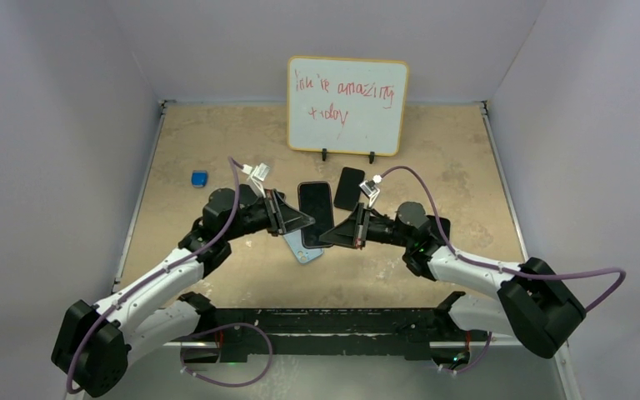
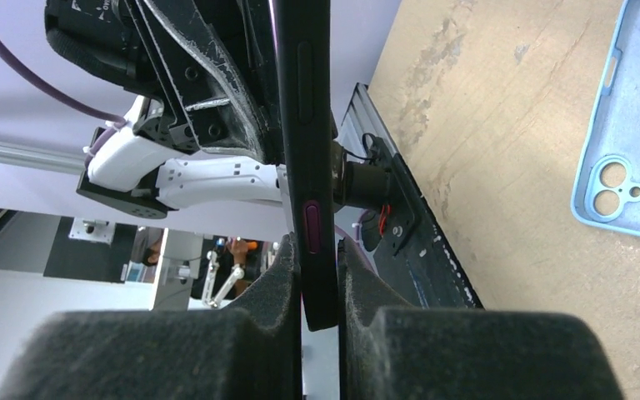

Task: Put the phone into the phone case

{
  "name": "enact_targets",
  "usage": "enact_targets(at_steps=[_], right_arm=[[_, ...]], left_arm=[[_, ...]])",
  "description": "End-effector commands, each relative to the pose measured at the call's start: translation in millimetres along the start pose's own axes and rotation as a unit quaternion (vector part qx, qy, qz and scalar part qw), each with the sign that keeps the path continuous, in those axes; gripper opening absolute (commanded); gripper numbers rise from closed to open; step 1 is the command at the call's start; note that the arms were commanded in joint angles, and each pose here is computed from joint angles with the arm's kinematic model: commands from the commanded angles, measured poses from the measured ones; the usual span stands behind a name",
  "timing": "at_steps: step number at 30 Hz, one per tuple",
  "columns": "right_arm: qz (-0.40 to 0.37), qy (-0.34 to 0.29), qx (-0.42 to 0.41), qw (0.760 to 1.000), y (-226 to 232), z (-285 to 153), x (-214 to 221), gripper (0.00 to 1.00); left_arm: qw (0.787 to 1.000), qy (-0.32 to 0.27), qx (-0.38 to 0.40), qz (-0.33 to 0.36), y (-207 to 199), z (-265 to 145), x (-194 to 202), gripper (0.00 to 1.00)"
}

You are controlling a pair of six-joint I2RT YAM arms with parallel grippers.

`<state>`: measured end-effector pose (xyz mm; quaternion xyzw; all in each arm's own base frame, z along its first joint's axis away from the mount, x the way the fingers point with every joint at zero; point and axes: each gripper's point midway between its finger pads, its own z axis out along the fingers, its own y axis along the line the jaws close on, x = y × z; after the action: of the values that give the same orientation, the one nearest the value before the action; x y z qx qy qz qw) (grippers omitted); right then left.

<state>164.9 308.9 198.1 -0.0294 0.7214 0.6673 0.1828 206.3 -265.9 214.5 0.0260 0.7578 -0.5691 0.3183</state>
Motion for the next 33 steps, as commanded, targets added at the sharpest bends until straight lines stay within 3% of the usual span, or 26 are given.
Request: enact_targets(at_steps=[1, 5, 16, 21, 27, 33], right_arm=[[0.014, -0.018, -0.004, 1.000, 12.3, 5.4, -14.3, 0.00], [0.004, -0.022, -0.014, 1.000, 19.3, 4.9, -16.8, 0.00], [-0.055, -0.030, -0.044, 0.997, 38.5, 2.1, -21.0, 0.52], [-0.083, -0.040, -0.057, 0.994, 45.4, -1.7, -21.8, 0.63], [-0.122, -0.070, -0.064, 0.988, 60.7, -5.5, -34.2, 0.64], [-0.130, -0.098, -0.050, 0.985, 60.1, -4.2, -45.9, 0.46]], left_arm=[[0.993, -0.018, -0.041, 0.105, 16.2, -4.1, -12.6, 0.00], [0.994, -0.003, -0.020, 0.107, 6.0, -4.4, -9.0, 0.00], [0.988, 0.038, 0.100, 0.114, -36.9, -10.1, 6.4, 0.00], [0.983, 0.064, 0.136, 0.110, -48.8, -15.3, 15.5, 0.00], [0.978, 0.091, 0.150, 0.116, -48.1, -21.3, 28.5, 0.00], [0.979, 0.103, 0.137, 0.112, -38.2, -20.6, 34.8, 0.00]])
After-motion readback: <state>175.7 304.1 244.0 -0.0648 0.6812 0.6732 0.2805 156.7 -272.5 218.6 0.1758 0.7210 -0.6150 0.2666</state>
